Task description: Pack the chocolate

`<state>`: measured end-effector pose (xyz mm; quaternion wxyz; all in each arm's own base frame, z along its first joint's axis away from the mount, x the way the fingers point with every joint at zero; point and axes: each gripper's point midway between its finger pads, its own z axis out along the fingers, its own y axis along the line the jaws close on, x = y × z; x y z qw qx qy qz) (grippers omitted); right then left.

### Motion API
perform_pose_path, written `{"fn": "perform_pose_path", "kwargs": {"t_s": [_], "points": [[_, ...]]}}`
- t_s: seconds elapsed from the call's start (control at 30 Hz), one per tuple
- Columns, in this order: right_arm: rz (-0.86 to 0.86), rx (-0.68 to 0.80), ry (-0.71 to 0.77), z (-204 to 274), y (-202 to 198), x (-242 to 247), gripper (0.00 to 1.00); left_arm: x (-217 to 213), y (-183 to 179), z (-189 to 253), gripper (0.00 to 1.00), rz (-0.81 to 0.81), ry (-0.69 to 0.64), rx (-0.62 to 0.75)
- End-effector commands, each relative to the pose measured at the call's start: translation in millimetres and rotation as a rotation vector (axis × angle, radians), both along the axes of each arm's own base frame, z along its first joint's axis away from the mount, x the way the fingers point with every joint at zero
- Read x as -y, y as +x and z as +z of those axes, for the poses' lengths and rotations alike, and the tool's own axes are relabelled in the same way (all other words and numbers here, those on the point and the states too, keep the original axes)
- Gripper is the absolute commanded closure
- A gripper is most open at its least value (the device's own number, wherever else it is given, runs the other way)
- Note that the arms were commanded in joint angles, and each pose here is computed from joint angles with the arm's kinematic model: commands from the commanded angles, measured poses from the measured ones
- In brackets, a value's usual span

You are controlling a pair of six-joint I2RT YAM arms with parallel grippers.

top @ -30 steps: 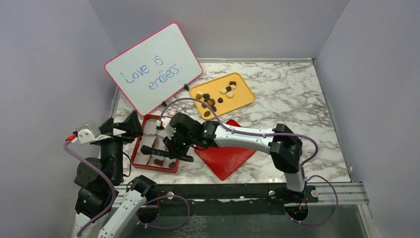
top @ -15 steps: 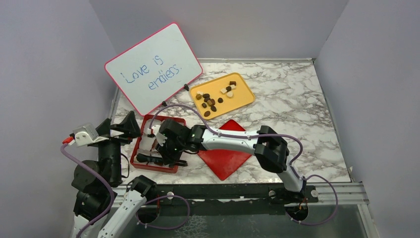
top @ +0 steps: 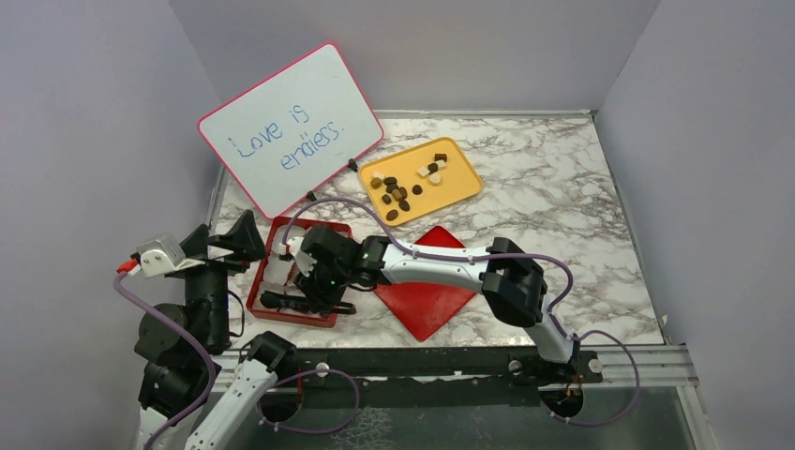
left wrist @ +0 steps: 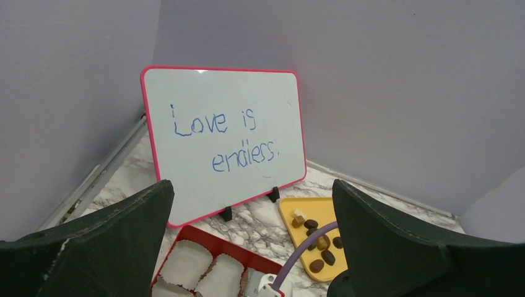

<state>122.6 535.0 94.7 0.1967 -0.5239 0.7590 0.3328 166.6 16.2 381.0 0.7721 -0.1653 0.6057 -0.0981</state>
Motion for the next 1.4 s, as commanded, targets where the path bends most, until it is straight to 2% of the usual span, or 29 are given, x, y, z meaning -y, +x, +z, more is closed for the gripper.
{"fn": "perform_pose_path", "kwargs": {"t_s": [0.0,0.17,0.67,0.83,1.07,1.37], "points": [[0.007,0.034,0.006,8.3,0.0,-3.9,0.67,-11.4,-9.6,8.5,0.01,0.037,-0.013,0.025],[-0.022,0.09,0.005,18.8,10.0,0.2,0.64,-11.3,-8.4,6.0,0.01,0.04,-0.007,0.018],[-0.076,0.192,0.035,55.5,24.4,16.3,0.64,-7.3,-4.7,-2.7,0.01,0.028,0.016,-0.001],[-0.187,0.292,0.002,77.5,49.9,47.2,0.65,8.9,4.2,-21.9,0.01,-0.038,0.012,-0.038],[-0.323,0.352,-0.05,88.0,84.2,92.7,0.65,32.2,17.5,-49.4,0.01,-0.125,-0.012,-0.099],[-0.559,0.419,-0.179,88.9,146.2,178.5,0.65,56.9,37.9,-74.9,0.01,-0.202,0.075,-0.209]]}}
